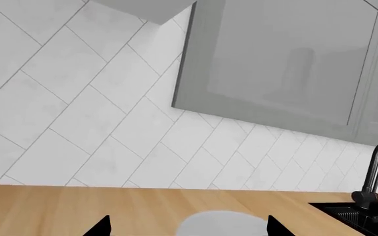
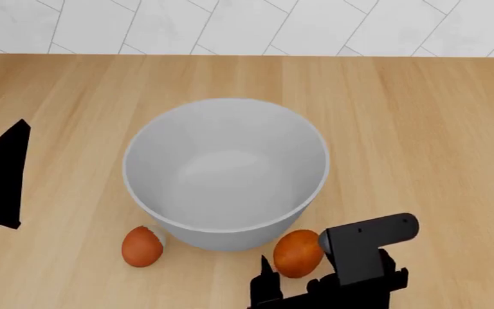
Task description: Place the eggs and milk next to the bowl.
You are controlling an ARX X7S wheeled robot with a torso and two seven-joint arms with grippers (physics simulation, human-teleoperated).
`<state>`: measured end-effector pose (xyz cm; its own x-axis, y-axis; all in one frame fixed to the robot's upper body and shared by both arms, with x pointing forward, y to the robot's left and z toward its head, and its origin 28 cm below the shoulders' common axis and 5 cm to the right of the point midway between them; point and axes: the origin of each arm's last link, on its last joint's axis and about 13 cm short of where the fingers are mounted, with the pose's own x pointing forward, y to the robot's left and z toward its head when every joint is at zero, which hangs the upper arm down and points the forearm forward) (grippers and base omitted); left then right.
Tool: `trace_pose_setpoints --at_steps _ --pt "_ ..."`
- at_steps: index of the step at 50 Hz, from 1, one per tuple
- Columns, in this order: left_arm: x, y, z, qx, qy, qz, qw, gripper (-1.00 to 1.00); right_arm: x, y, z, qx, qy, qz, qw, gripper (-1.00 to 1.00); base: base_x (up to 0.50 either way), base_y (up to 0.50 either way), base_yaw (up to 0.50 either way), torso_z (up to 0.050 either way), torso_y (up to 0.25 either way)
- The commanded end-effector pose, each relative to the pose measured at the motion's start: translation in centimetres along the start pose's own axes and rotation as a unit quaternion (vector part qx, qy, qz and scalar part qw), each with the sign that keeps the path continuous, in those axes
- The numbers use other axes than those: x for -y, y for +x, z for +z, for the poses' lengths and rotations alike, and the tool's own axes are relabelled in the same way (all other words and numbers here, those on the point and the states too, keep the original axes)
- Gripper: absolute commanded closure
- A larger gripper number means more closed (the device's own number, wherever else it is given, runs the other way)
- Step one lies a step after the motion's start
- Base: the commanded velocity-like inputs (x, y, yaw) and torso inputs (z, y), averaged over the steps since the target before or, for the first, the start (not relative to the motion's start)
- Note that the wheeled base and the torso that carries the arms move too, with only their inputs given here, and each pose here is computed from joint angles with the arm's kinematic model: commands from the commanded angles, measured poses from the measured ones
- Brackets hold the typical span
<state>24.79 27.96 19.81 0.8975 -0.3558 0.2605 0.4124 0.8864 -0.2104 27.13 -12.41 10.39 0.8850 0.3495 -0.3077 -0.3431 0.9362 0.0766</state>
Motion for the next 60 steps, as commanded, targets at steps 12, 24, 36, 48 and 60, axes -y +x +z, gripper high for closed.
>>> trace_pose_setpoints --at_steps 12,24,36,48,60 --pt "0.0 0.0 -0.1 0.001 0.000 0.000 1.000 -1.00 0.0 -0.2 -0.3 -0.016 -0.005 0.004 1.000 -1.00 0.00 0.00 0.00 0.000 0.000" --pt "0.0 -0.1 -0.1 0.003 -0.004 -0.001 1.000 -1.00 0.3 -0.8 0.7 -0.009 -0.015 -0.019 1.000 -1.00 0.00 0.00 0.00 0.000 0.000" --pt "0.1 -0.2 0.1 0.004 -0.005 -0.002 1.000 -1.00 0.0 -1.3 1.2 -0.007 -0.022 -0.018 1.000 -1.00 0.00 0.00 0.00 0.000 0.000" --pt "0.0 0.0 -0.1 0.005 -0.006 -0.005 1.000 -1.00 -0.4 -2.3 1.9 0.003 -0.032 -0.011 0.999 -1.00 0.00 0.00 0.00 0.000 0.000" --pt "0.0 0.1 0.0 0.006 -0.004 -0.003 1.000 -1.00 -0.8 -3.6 3.0 0.021 -0.044 -0.011 0.999 -1.00 0.00 0.00 0.00 0.000 0.000"
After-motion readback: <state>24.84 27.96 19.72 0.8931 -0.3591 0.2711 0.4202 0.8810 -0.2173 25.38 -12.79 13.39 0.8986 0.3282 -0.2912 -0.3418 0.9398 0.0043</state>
